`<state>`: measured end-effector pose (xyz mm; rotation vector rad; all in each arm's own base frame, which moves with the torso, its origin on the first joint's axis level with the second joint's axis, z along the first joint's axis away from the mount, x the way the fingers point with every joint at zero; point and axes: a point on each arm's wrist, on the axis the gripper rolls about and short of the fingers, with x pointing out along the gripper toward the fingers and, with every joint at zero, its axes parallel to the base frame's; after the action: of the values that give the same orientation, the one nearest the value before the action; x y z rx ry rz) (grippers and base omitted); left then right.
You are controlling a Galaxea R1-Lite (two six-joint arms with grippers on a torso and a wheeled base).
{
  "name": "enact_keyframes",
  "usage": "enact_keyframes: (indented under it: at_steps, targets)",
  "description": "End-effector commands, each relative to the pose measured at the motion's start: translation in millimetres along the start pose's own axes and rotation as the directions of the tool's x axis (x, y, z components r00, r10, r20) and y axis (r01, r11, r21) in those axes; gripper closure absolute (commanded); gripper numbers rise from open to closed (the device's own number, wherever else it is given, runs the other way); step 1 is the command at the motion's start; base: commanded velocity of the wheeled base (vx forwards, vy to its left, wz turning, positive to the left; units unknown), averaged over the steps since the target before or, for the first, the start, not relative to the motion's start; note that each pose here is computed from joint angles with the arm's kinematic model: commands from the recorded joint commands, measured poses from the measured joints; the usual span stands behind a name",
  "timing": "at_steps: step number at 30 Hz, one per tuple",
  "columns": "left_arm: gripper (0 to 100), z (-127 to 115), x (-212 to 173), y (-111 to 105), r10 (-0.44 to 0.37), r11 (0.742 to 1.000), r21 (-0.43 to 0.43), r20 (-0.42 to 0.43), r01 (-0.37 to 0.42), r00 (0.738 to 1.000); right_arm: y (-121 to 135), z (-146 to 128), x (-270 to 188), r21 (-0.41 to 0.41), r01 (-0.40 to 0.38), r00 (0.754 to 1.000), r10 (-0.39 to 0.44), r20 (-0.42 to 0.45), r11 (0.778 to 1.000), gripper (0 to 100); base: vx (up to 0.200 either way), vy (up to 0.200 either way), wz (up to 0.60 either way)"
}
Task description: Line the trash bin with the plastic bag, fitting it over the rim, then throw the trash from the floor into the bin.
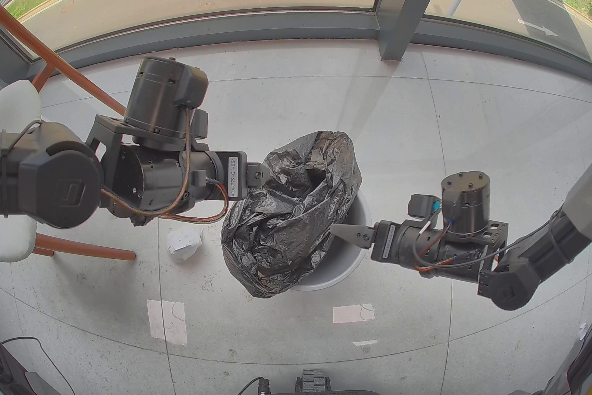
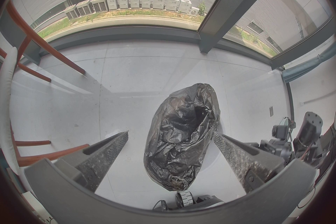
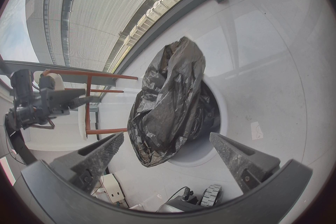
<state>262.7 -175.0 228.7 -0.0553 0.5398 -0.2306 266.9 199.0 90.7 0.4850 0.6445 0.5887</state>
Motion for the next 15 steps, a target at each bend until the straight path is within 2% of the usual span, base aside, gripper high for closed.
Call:
enact_keyframes:
  at_steps: [1, 6, 15]
  targets:
    - [0, 0.0, -8.7, 6.1, 0.009, 1.000, -0.005, 0.011, -0.009, 1.000, -0.2, -19.7, 17.0, -0.009, 0.009, 0.998, -0.010, -0.067, 1.000, 0, 0.000, 0.000, 0.00]
    - [0, -1.4, -12.8, 11.7, 0.018, 1.000, 0.004, 0.012, -0.018, 1.000, -3.2, -26.8, 27.6, -0.014, 0.060, 0.996, -0.061, -0.058, 0.998, 0, 0.000, 0.000, 0.00]
    - [0, 0.8, -11.3, 10.6, 0.015, 1.000, 0.002, 0.024, -0.015, 1.000, -4.5, -24.5, 51.3, -0.010, 0.066, 0.997, -0.066, -0.037, 0.998, 0, 0.000, 0.000, 0.00]
